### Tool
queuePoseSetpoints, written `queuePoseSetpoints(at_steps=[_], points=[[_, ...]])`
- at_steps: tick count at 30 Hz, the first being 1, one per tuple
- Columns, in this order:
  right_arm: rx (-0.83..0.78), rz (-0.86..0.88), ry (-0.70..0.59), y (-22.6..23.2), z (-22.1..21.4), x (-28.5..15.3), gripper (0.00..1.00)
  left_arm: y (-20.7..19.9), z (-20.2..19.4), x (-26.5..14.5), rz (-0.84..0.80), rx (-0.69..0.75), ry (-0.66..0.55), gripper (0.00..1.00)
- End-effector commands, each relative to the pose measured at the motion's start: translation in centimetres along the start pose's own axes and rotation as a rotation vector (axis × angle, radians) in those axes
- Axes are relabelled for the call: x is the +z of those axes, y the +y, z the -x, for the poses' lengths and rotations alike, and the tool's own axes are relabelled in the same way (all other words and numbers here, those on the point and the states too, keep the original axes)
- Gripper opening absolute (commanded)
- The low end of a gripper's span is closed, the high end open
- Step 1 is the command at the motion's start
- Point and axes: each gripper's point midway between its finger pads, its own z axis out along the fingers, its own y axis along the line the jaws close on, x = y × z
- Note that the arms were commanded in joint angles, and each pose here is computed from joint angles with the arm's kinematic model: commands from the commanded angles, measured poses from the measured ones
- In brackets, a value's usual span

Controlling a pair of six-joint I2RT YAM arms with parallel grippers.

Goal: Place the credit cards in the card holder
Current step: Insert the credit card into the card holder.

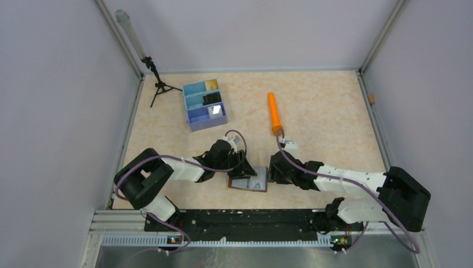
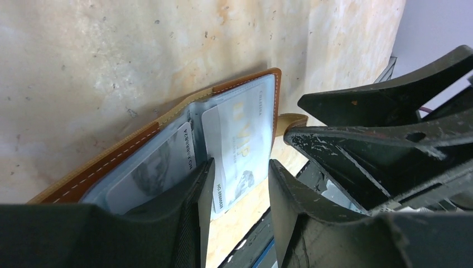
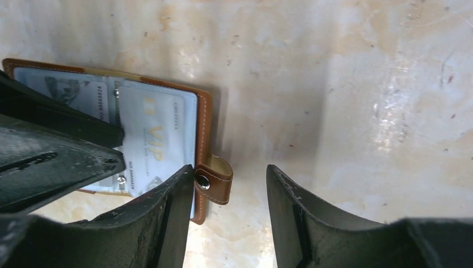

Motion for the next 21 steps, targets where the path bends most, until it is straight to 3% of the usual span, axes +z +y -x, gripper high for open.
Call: queuePoseSetpoints(at_steps=[1,5,13,21], points=[[0.03,0.058,-0.003,0.1,0.3,-0.2,0.49,-1.3,0.6,0.3,-0.06,0.014,-0.025,0.45],[0.032,0.062,0.023,-0.1,-0.3,0.3,0.47,-1.4,0.5,0.5,-0.072,0.008,-0.02,0.44],[0.035,0.095,0.046,0.5,-0.9,1.0,0.29,-1.4,0.0,1.1,-0.081,0.011,0.007,0.44],[0.04,0.098,0.044,0.5,-1.0,1.2,0.18,-2.9,-0.4,1.8,-0.126,0.029,0.023,0.44]])
